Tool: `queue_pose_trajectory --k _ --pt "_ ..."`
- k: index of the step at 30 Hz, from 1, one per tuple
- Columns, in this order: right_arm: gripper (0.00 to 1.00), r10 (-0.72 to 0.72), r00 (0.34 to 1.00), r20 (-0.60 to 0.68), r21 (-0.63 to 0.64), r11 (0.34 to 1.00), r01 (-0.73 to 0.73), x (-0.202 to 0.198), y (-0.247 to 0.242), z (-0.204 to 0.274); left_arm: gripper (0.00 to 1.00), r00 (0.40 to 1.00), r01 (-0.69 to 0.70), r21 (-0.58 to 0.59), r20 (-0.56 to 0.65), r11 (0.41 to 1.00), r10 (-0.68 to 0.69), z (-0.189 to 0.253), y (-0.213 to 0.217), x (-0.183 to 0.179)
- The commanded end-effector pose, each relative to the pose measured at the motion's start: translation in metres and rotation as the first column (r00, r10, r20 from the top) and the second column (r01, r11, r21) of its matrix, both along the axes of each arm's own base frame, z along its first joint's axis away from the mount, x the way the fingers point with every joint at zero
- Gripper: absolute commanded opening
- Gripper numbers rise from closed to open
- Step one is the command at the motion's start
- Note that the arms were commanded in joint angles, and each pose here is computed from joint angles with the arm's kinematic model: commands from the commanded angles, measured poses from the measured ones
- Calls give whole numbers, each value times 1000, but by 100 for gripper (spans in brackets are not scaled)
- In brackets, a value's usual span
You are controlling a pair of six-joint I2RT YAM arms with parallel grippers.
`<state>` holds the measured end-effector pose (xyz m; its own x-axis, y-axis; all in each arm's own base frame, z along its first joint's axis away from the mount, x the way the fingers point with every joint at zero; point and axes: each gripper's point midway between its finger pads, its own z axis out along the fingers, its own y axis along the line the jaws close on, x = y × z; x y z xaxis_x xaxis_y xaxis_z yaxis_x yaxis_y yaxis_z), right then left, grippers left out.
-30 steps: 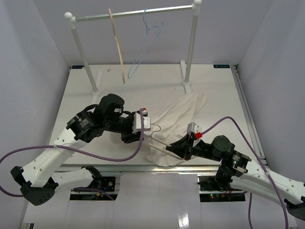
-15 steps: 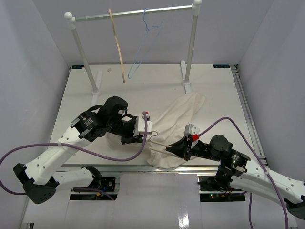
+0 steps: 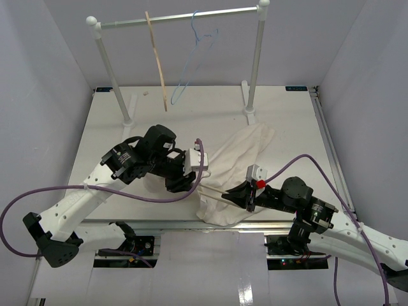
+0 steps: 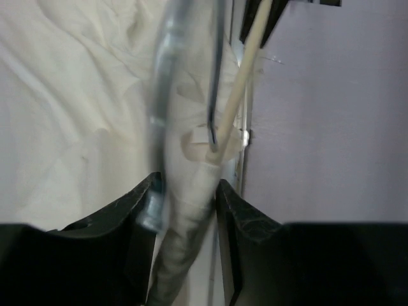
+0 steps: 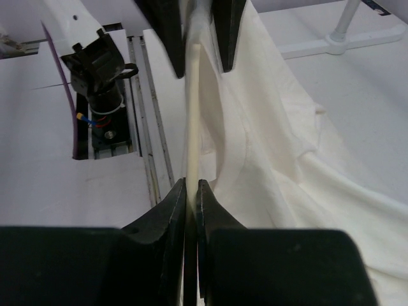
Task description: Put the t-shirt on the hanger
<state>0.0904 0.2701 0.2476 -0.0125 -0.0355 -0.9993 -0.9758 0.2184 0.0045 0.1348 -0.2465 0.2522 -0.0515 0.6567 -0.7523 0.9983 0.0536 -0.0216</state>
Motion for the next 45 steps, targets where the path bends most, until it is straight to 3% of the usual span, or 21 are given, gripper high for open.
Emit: queue_pose_trajectory --k 1,2,3,11,13,16,22,26,29,42,44,45 --pt "8 -20 989 147 227 974 -14 -2 -7 82 26 999 -1 -52 38 999 3 20 7 -9" --pt "8 -17 988 150 227 974 -18 -3 -7 82 10 998 -12 -45 55 999 15 20 9 -6" --pt "8 -16 988 151 225 974 -19 -3 -8 82 0 997 -36 -41 68 998 39 21 11 -2" --pt "8 -30 988 153 217 976 -4 0 -7 80 0 996 2 -43 86 999 1 26 15 -8" --pt "8 0 986 169 204 978 -35 -4 -5 79 7 993 -21 -24 113 999 23 24 20 -4" --pt "8 28 983 181 186 980 -63 -10 -6 78 42 985 -79 -31 151 996 83 30 26 4" --pt "8 134 971 200 154 974 -166 -30 -9 74 54 985 -85 -131 141 988 103 63 24 -7" --pt "8 196 959 206 122 967 -224 -41 -10 74 67 996 -61 -124 62 990 69 68 22 -20" --pt "8 190 959 208 116 969 -217 -41 -12 74 70 999 -30 -126 39 992 35 67 22 -28" --pt "8 180 961 209 106 973 -206 -36 -7 75 64 996 65 -102 -59 993 -71 34 10 -39" --pt "8 183 962 204 102 973 -207 -35 -5 74 54 994 82 -113 -62 990 -89 34 5 -39" --pt "8 183 962 202 101 973 -207 -35 -5 72 42 994 93 -120 -50 988 -99 35 4 -38"
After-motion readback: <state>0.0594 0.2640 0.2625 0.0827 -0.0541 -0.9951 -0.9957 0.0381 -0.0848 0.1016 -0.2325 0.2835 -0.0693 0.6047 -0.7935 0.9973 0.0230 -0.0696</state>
